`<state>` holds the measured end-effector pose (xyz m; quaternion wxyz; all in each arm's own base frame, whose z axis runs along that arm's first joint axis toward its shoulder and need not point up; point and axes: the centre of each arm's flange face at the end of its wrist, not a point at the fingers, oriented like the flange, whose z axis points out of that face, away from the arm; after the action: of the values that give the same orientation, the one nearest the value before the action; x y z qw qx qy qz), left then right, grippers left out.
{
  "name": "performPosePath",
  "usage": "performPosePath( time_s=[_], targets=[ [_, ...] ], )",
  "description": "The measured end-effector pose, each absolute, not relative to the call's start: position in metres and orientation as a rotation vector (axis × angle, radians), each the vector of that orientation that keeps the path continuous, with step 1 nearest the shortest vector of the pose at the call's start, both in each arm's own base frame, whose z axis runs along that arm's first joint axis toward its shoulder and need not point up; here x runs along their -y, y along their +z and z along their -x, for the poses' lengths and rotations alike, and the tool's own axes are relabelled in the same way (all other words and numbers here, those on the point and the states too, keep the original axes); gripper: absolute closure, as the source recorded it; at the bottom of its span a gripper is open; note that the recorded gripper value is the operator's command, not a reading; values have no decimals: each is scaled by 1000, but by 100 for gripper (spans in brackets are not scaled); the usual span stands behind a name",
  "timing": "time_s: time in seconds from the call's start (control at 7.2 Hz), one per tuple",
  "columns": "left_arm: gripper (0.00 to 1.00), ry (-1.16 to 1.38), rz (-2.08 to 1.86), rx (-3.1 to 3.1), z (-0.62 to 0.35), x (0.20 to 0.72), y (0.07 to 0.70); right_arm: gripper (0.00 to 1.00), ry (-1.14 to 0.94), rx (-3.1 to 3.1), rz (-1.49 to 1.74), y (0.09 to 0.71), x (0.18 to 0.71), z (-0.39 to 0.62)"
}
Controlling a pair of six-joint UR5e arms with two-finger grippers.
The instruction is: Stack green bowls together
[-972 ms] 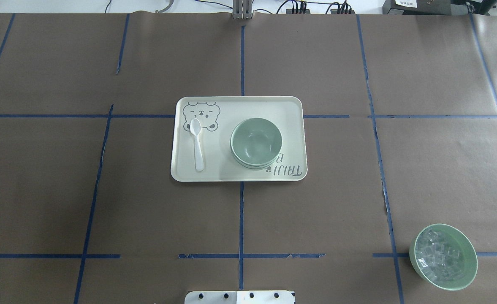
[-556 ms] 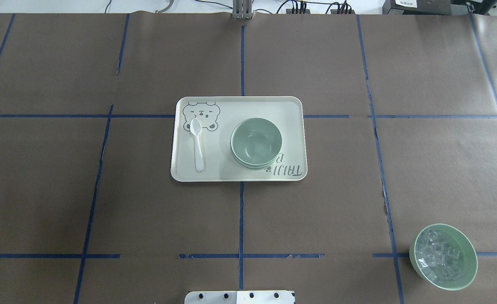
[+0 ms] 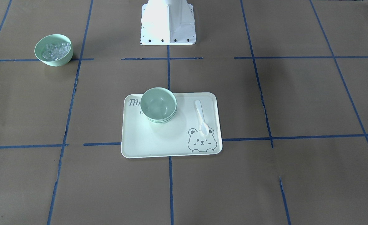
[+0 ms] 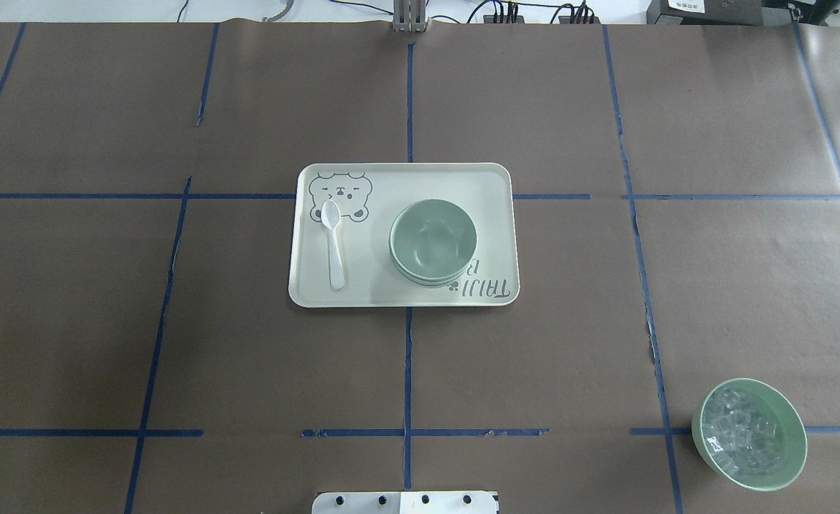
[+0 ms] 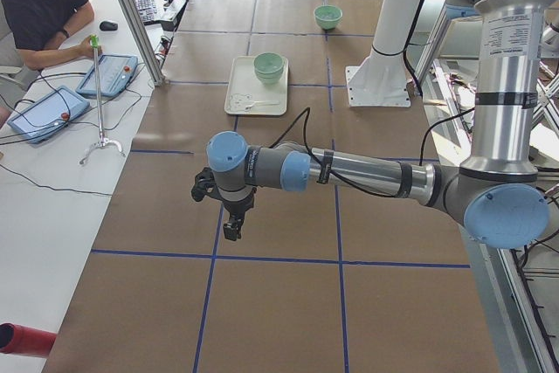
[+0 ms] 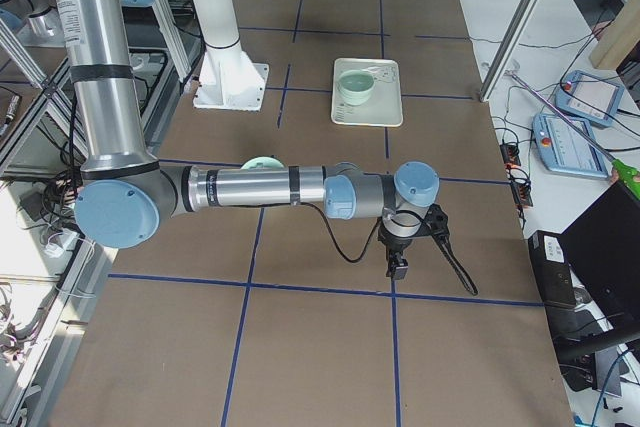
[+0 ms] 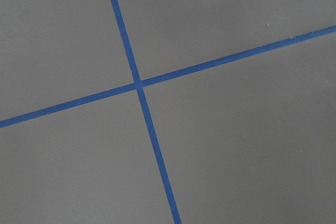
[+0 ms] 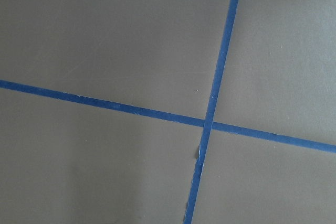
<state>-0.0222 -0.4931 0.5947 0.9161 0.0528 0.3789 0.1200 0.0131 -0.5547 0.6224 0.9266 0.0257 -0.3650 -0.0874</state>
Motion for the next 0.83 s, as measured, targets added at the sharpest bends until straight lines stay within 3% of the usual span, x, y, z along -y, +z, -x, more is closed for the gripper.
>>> performPosePath(
  time_s=[0.83],
  targets=[
    [0,240,-100,-783,22,488,595,0,-173,750,-54,621,554,-13]
  ],
)
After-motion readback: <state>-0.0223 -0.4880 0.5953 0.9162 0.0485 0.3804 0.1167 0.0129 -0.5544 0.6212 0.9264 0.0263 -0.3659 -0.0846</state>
